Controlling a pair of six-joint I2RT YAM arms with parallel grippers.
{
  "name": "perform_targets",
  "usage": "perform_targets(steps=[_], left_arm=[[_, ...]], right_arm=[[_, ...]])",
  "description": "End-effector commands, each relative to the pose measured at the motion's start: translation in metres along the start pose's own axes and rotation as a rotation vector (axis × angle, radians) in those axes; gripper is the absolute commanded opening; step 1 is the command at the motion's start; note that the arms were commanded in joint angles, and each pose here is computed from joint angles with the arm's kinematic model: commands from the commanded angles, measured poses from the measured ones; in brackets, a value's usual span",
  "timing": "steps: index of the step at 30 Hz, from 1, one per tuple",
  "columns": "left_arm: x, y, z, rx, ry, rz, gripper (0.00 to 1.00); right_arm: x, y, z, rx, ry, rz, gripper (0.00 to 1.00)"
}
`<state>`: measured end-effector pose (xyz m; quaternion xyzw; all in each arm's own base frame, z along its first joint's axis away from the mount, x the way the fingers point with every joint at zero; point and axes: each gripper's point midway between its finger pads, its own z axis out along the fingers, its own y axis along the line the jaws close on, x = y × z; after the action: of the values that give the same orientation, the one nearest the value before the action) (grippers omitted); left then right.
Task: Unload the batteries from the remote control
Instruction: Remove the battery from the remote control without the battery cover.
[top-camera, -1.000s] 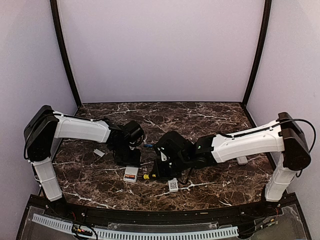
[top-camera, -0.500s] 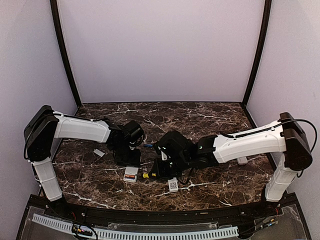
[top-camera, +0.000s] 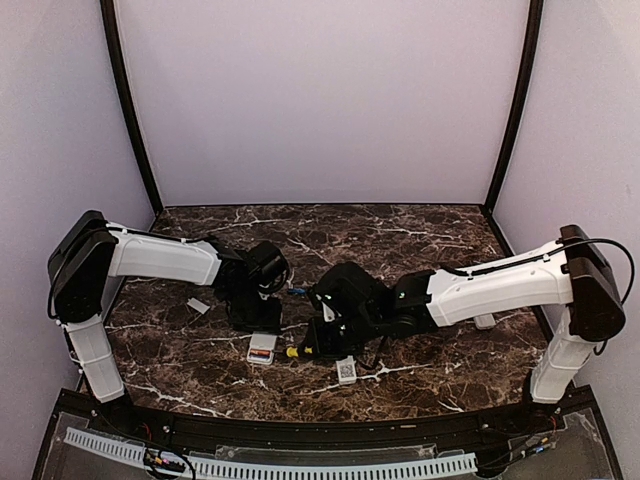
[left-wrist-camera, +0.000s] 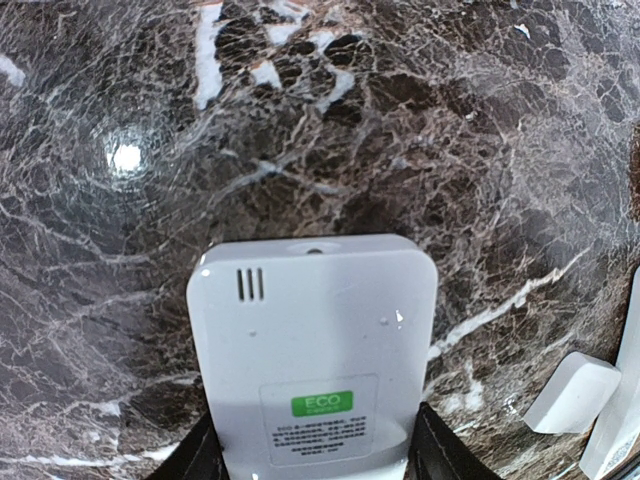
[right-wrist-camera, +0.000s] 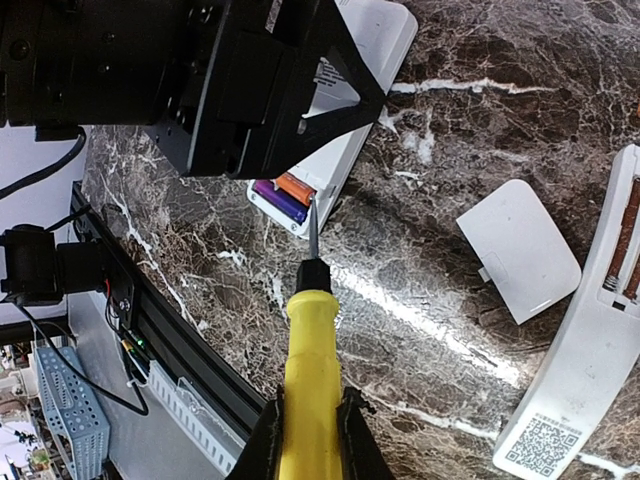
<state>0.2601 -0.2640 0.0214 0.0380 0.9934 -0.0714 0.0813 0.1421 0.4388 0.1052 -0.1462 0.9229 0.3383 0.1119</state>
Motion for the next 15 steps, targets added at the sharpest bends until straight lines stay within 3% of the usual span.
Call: perform_targets(steps=[1, 15], left_arm=[[0.0095, 0.0065, 0.0174, -0.027, 0.038, -0.007, 0.31], [0.0090, 0.0060, 0.0168, -0.027, 0.038, -0.005, 0.31]], right_arm=[[-0.0030, 0.0096, 0.0009, -0.010, -0.007, -0.007, 0.00], [-0.0035, 0.0086, 0.0040, 0.002, 0.006, -0.006, 0.00]])
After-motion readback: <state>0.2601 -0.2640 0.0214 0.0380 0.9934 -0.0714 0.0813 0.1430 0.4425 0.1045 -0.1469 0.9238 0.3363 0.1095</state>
